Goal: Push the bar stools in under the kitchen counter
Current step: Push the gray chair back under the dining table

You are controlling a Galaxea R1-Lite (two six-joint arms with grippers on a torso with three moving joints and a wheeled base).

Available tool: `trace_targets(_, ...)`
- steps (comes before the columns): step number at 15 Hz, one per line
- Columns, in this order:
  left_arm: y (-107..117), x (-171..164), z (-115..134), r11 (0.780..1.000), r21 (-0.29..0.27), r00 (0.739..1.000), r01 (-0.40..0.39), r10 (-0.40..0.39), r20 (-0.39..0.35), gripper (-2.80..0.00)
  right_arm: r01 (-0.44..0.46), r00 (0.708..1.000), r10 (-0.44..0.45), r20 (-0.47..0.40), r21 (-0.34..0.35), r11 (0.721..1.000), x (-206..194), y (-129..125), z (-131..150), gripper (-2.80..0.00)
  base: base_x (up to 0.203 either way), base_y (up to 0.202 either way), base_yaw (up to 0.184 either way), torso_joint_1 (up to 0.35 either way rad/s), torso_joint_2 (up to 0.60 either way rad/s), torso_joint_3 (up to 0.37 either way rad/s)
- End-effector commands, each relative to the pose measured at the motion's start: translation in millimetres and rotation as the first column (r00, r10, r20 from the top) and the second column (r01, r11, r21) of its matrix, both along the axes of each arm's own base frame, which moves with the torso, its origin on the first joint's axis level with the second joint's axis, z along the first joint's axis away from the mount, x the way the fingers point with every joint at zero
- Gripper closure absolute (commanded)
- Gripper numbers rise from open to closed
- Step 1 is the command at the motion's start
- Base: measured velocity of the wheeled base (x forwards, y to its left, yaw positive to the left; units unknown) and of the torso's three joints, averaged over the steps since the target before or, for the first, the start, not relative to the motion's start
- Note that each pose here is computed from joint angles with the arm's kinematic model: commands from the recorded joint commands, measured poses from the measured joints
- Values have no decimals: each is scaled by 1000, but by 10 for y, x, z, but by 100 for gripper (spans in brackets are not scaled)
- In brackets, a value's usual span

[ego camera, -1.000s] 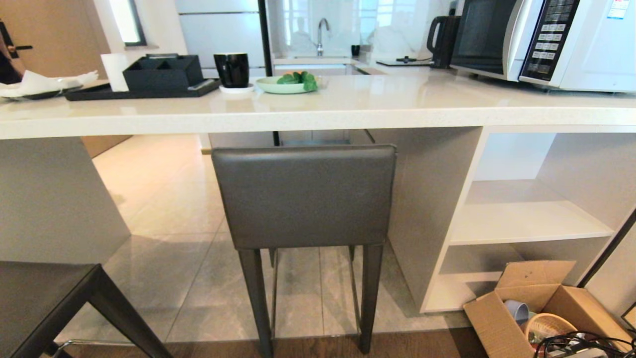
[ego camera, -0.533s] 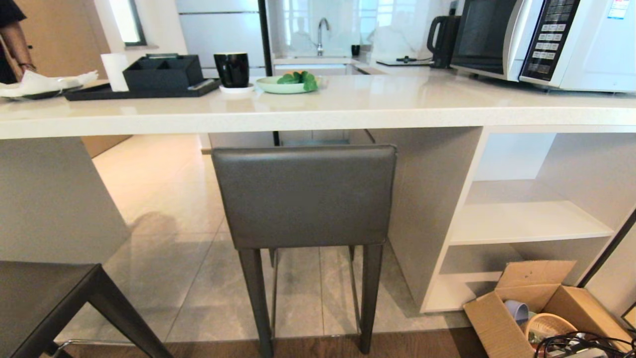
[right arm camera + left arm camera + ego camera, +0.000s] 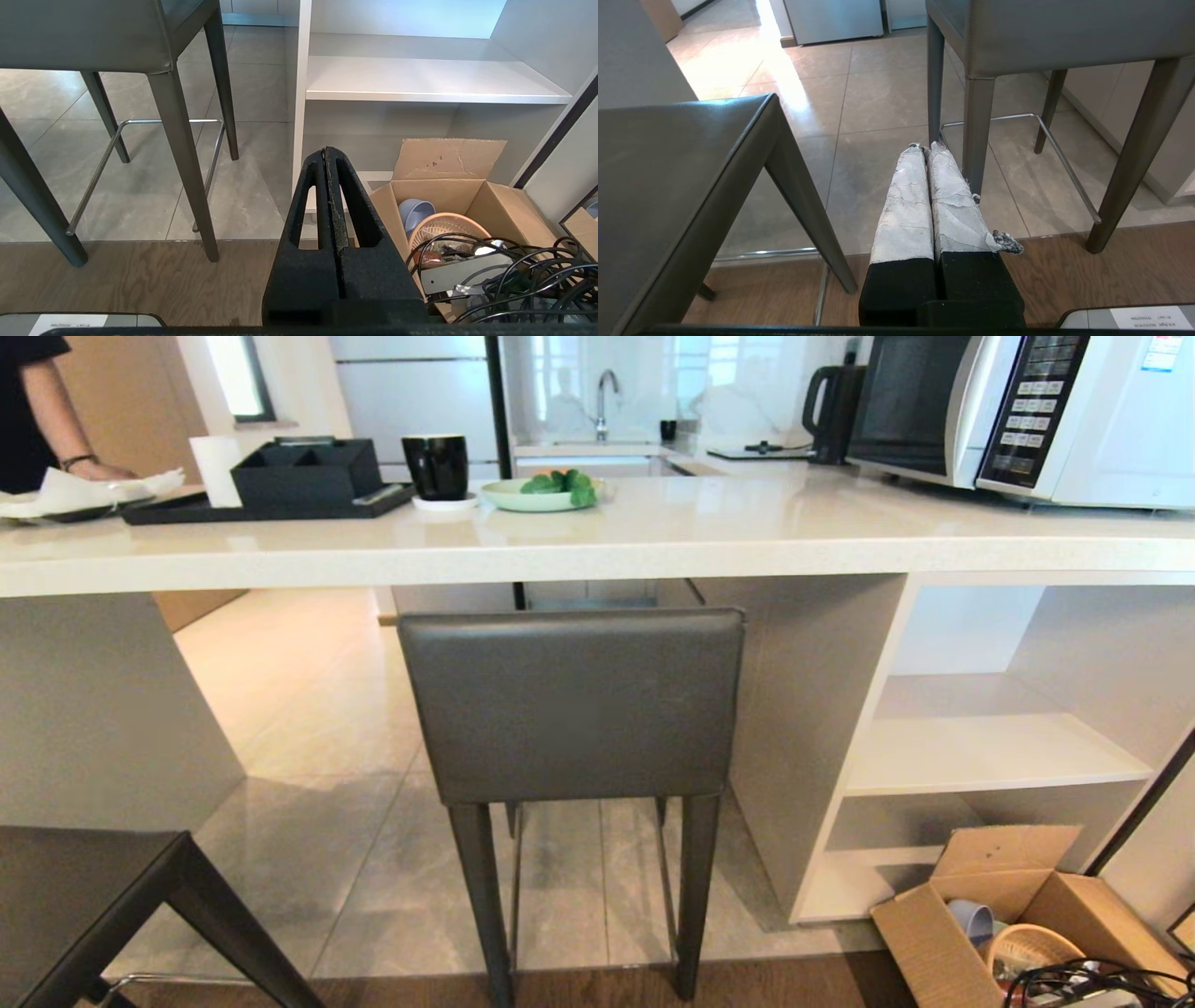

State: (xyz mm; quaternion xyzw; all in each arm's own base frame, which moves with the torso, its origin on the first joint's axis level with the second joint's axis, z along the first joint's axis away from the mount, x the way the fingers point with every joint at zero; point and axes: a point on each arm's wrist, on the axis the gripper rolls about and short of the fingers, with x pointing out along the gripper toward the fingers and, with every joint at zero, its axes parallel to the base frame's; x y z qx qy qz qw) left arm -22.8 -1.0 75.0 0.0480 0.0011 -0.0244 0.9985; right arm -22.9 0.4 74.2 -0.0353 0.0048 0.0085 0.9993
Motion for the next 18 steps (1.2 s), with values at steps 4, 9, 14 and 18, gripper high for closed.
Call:
trace_targets(4,1,2,1,999,-32,1000,-3,3,-5,0,0,1000,0,-4,0,1000,2,0,-4,0,0,0,0,0,0,0)
trace_targets(9,1,2,1,999,-32,1000,-3,3,-5,0,0,1000,0,-4,0,1000,2,0,-4,0,-167,0,0,4,2,4)
trace_targets(14,1,2,1,999,-32,1000,-3,3,-5,0,1,1000,-1,-4,2,1000,2,0,-4,0,-196,0,-2,0,3,4)
trace_targets(18,0,2,1,999,-32,1000,-1,1,-5,0,1,1000,-1,-4,2,1000,2,0,-4,0,-185,0,-3,3,3,0)
